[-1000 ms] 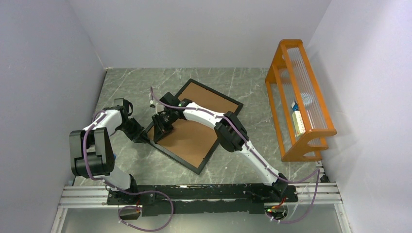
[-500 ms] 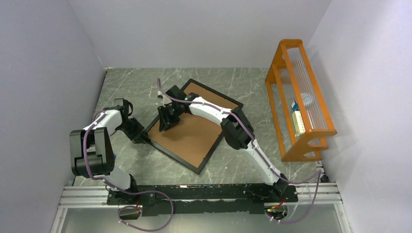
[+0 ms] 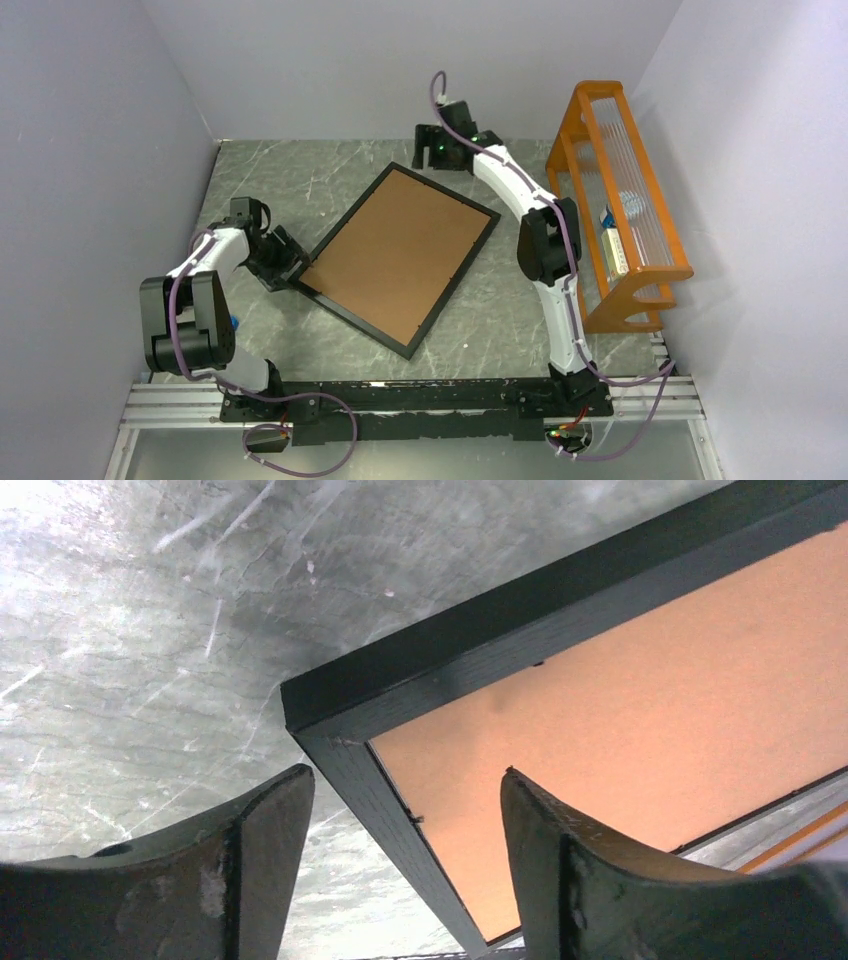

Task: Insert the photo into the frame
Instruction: Install the photo frame at the center of the board, then adjust the photo frame at the center of the board.

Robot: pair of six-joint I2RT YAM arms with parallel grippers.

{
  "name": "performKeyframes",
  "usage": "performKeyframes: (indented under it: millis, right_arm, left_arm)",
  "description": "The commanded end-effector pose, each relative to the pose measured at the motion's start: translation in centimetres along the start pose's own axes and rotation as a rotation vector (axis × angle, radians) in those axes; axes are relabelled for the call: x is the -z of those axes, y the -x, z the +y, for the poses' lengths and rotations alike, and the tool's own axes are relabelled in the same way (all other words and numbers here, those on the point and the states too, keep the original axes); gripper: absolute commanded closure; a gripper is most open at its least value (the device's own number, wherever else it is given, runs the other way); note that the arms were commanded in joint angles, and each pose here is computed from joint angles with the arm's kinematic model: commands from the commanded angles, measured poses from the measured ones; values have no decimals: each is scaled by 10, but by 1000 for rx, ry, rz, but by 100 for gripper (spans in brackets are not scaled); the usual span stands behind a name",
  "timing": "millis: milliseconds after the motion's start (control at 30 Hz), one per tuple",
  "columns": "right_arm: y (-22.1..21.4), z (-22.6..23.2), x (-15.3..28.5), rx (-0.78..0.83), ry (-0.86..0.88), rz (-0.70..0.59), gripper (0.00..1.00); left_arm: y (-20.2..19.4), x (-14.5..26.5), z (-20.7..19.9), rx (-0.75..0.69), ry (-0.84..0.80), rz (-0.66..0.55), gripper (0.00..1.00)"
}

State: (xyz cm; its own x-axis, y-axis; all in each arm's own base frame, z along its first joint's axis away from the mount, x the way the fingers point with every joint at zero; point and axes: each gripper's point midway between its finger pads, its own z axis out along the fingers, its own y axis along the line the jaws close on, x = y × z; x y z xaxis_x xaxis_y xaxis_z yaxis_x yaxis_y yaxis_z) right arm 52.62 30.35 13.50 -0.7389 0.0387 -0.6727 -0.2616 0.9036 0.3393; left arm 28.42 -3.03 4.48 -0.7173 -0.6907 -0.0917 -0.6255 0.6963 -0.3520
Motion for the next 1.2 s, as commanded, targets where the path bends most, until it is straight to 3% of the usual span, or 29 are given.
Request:
performKeyframes:
  millis: [0, 167, 367, 700, 900, 1033, 1167]
  right_arm:
    - [27, -57, 0, -19, -176, -58, 17]
    - [18, -98, -14, -99, -208, -13, 12]
    - [-26, -109, -27, -198, -129, 110, 11]
    - [-57, -111, 1, -272, -78, 159, 13]
    - [-85, -105, 32, -349, -73, 189, 17]
    - [-112, -100, 55, -463, -108, 251, 25]
    - [-141, -91, 68, -467, -163, 285, 28]
  left_arm:
    - [22, 20, -15, 16, -48, -119, 24]
    - [18, 10, -12, 0, -65, -111, 19]
    - [8, -1, -28, -28, -188, -70, 17]
    - [-4, -4, -68, -72, -444, 44, 20]
    - [13, -1, -87, -125, -492, 38, 21]
    - [34, -1, -106, -158, -522, 31, 22]
    - [57, -9, -130, -148, -584, 39, 25]
